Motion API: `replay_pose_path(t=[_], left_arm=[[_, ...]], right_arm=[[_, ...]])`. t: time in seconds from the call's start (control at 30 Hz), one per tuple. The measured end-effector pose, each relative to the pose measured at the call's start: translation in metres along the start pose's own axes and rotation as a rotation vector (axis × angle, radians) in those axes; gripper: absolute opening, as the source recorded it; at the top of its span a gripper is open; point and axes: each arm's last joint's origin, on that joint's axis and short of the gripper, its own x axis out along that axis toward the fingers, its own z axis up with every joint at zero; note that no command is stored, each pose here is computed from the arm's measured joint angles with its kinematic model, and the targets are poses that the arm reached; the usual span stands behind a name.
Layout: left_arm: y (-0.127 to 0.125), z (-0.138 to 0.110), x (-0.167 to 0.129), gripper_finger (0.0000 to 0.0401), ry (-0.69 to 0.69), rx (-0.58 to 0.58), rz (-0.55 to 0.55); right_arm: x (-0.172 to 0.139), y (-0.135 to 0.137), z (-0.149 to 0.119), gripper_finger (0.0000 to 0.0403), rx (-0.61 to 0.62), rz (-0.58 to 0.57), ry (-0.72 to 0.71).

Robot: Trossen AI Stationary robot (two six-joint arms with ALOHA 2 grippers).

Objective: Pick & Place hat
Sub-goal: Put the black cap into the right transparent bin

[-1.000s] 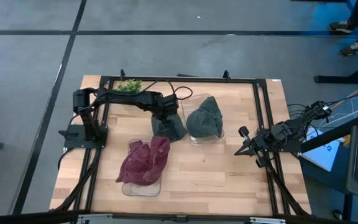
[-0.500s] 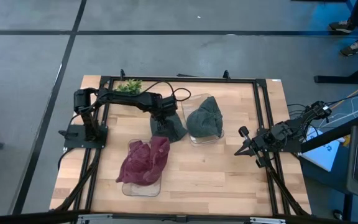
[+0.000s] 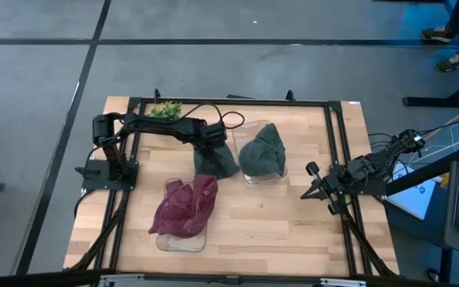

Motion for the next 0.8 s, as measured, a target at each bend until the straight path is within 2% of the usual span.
replay_pose_path(t=[0.13, 0.47, 0.63, 0.8], left_arm=[[0.003, 0.0, -0.018, 0.0005, -0.057, -0.009, 0.03], [0.021, -0.005, -0.068, 0.0004, -0.21, -0.126, 0.072], [0.028, -0.01, -0.092, 0.0004, -0.29, -0.21, 0.069], [0.031, -0.016, -0.122, 0.0004, -0.419, -0.373, 0.033]], right_arm=[[0.0, 0.0, 0.0, 0.0007, 0.0, 0.0, 0.0], [0.0, 0.0, 0.0, 0.0007, 0.0, 0.0, 0.0], [0.0, 0.0, 0.0, 0.0007, 0.0, 0.0, 0.0], [0.0, 0.0, 0.0, 0.0007, 0.0, 0.0, 0.0]])
